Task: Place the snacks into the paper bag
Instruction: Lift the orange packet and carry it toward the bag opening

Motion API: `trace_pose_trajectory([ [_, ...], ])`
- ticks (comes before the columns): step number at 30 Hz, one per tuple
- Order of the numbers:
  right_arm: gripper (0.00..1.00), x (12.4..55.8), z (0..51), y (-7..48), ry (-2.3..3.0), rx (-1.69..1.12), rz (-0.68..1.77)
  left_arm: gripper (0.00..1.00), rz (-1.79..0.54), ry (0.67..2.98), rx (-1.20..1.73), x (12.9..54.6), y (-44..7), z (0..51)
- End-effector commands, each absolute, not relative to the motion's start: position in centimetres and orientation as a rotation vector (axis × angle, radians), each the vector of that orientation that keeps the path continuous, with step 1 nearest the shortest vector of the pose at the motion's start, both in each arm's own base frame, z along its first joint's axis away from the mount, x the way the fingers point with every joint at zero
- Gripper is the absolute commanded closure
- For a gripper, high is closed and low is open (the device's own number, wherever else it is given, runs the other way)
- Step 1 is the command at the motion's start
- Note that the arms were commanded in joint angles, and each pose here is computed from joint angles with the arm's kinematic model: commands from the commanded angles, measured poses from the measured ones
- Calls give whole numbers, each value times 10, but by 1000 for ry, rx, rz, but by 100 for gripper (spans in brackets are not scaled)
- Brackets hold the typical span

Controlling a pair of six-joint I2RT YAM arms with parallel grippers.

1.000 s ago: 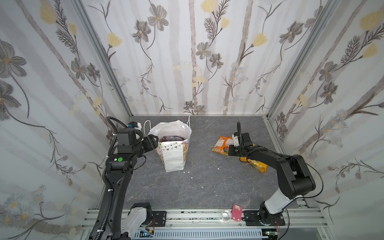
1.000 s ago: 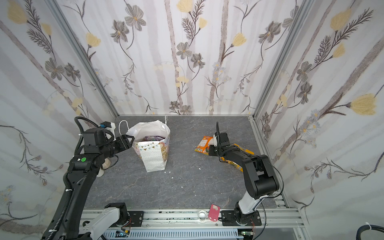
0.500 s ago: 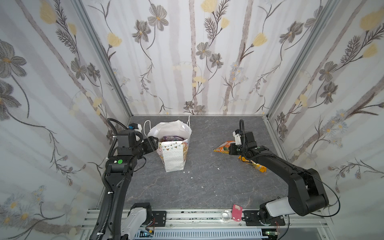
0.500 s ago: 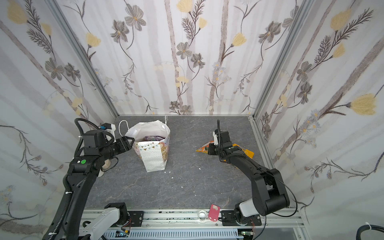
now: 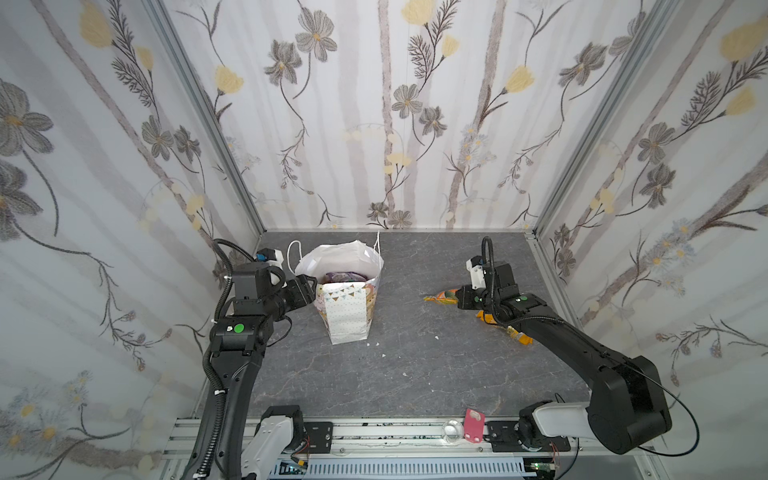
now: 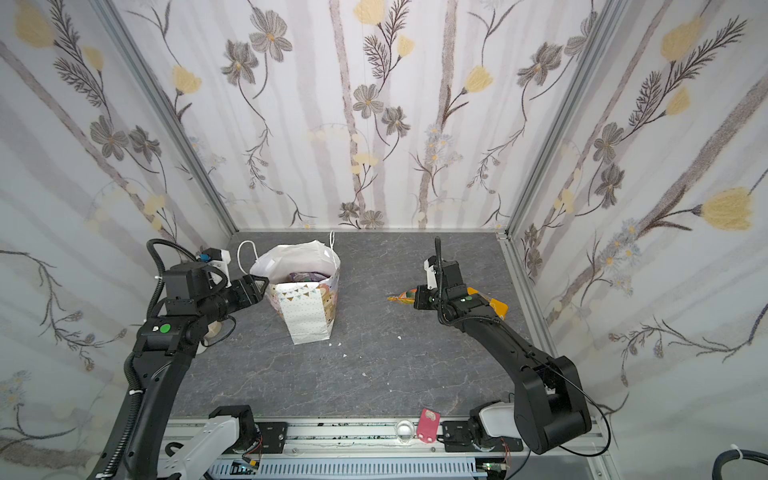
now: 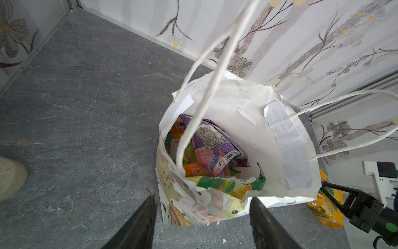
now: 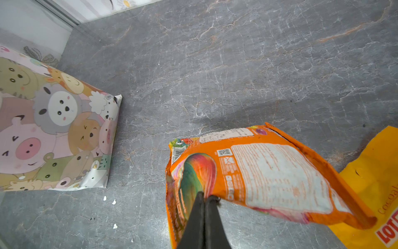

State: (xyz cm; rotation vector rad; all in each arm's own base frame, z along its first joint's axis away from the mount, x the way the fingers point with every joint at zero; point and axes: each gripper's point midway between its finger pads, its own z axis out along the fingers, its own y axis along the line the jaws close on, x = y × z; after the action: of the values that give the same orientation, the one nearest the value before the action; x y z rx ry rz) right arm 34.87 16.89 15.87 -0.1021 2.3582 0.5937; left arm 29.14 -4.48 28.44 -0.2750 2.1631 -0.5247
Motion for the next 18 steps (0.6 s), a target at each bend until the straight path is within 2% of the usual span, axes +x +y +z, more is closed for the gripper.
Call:
trace_pose_trajectory([
  [1, 100, 351, 179, 179, 2297, -117, 660, 33, -489, 2142, -267, 293, -40, 288],
  [8, 100, 341, 215, 213, 2197, -212, 803, 32, -474, 2138, -284, 294, -37, 286],
  [18, 100, 311, 295, 264, 1993, -398, 969, 30, -503, 2139, -319, 304, -39, 285],
])
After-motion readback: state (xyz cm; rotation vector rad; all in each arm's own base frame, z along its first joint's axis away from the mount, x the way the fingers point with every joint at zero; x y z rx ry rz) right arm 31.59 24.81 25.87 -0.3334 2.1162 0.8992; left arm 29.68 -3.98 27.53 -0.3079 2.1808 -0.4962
